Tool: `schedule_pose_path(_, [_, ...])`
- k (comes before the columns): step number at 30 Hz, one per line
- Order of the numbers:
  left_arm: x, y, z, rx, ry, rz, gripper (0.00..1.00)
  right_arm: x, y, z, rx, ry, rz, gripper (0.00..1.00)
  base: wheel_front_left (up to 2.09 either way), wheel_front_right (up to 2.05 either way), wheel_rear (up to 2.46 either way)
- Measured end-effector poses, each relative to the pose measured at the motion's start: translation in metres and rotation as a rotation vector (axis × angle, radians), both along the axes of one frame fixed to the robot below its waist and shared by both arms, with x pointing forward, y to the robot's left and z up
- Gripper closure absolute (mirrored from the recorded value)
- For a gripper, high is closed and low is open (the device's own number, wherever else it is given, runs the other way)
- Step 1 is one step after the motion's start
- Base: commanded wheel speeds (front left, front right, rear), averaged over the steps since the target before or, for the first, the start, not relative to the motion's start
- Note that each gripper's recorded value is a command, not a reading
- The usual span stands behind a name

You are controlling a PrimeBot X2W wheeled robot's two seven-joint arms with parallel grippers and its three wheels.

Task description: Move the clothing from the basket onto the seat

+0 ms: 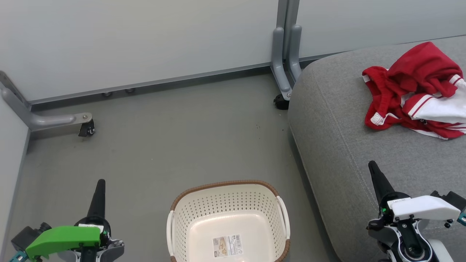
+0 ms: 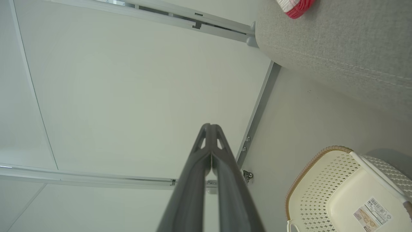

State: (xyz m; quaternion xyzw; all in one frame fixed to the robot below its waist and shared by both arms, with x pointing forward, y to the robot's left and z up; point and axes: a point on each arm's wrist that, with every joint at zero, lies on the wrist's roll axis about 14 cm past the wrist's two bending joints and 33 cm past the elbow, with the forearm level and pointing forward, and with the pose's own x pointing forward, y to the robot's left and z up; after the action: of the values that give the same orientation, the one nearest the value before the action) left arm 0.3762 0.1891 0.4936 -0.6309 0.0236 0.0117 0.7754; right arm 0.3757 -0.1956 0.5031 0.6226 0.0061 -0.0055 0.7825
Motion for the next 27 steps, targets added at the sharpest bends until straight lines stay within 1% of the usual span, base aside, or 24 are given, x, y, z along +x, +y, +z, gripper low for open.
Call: schedule_pose_path(27, [0.0103, 0.0096, 0.0095, -0.184, -0.034, 0.015, 1.0, 0.0101, -0.0043, 0.0008, 0.204, -0.005, -0.004, 1.0, 0.0, 0.0, 0.0])
